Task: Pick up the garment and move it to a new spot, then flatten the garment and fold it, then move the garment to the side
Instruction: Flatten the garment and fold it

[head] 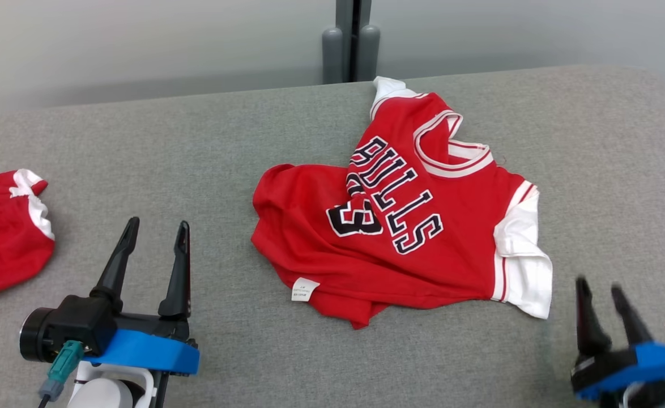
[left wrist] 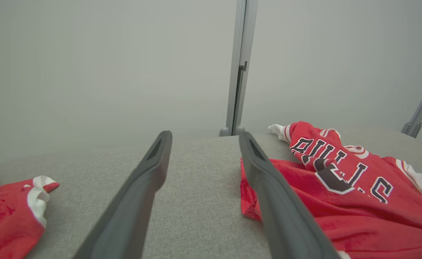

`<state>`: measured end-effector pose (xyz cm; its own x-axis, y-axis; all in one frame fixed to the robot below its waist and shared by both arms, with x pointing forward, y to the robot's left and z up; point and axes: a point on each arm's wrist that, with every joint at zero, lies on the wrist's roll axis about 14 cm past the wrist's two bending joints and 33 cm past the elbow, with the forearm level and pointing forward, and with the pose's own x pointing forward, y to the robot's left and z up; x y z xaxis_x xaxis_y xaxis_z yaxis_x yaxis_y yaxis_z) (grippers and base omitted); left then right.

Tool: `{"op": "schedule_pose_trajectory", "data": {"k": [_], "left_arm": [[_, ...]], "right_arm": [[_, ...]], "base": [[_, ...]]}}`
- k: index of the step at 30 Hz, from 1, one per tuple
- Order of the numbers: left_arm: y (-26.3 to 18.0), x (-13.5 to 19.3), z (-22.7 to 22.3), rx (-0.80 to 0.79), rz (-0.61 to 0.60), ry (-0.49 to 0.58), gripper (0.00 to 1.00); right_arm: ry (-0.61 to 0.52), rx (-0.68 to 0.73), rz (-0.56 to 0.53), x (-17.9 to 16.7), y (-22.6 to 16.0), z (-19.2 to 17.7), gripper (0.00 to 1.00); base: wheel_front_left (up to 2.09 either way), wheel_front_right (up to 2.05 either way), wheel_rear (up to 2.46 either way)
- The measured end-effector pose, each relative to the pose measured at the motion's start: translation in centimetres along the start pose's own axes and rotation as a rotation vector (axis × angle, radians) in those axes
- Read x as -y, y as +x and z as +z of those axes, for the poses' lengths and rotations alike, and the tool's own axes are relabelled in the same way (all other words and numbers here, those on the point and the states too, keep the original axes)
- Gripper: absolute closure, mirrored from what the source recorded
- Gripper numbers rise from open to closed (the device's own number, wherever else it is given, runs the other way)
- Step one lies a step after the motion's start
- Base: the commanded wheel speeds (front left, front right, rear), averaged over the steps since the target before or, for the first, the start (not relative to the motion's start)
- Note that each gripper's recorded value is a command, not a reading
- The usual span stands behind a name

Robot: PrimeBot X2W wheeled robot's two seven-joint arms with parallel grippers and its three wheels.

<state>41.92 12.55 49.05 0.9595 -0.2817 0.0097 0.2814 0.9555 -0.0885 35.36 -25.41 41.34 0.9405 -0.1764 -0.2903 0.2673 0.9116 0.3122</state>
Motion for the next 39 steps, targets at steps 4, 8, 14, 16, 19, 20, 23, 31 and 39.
{"op": "schedule_pose_trajectory", "data": {"k": [4,8,14,16,19,20,23,31,39], "left_arm": [[0.3,0.2,0.1,0.002,-0.007,-0.007,0.00],[0.0,0.4,-0.1,-0.002,-0.007,-0.013,0.00],[-0.7,-0.5,-0.1,-0.008,0.022,-0.010,0.00],[-1.0,-0.8,-0.3,-0.014,0.033,-0.009,0.00],[-1.2,-1.3,-0.6,-0.024,0.049,-0.010,0.00],[-1.2,-1.4,-0.7,-0.025,0.053,-0.009,0.00],[-1.2,-1.5,-0.9,-0.029,0.057,-0.010,0.00],[-0.7,-1.0,-0.4,-0.015,0.040,-0.007,0.00],[-0.5,-0.2,-0.7,-0.022,0.016,-0.013,0.00]], "right_arm": [[-0.189,0.026,0.098,-3.8,1.8,3.9,0.00],[-0.477,-0.136,0.145,-7.1,3.6,2.7,0.00],[-0.760,-0.389,0.124,-6.1,5.2,-1.2,0.00],[-0.790,-0.411,0.112,-5.6,5.9,-1.3,0.00],[-0.783,-0.411,0.108,-5.5,6.8,-1.3,0.49],[-0.779,-0.415,0.105,-5.4,7.0,-1.4,0.85],[-0.735,-0.405,0.085,-4.9,7.4,-1.2,1.00],[-0.362,-0.154,-0.139,1.2,7.3,5.4,0.56],[-0.127,-0.020,-0.219,5.5,4.3,5.8,0.00]], "base": [[0.00,0.00,0.00],[0.00,0.00,0.00],[0.00,0.00,0.00],[0.00,0.00,0.00],[0.00,0.00,0.00],[0.00,0.00,0.00],[0.00,0.00,0.00],[0.00,0.00,0.00],[0.00,0.00,0.00]]}}
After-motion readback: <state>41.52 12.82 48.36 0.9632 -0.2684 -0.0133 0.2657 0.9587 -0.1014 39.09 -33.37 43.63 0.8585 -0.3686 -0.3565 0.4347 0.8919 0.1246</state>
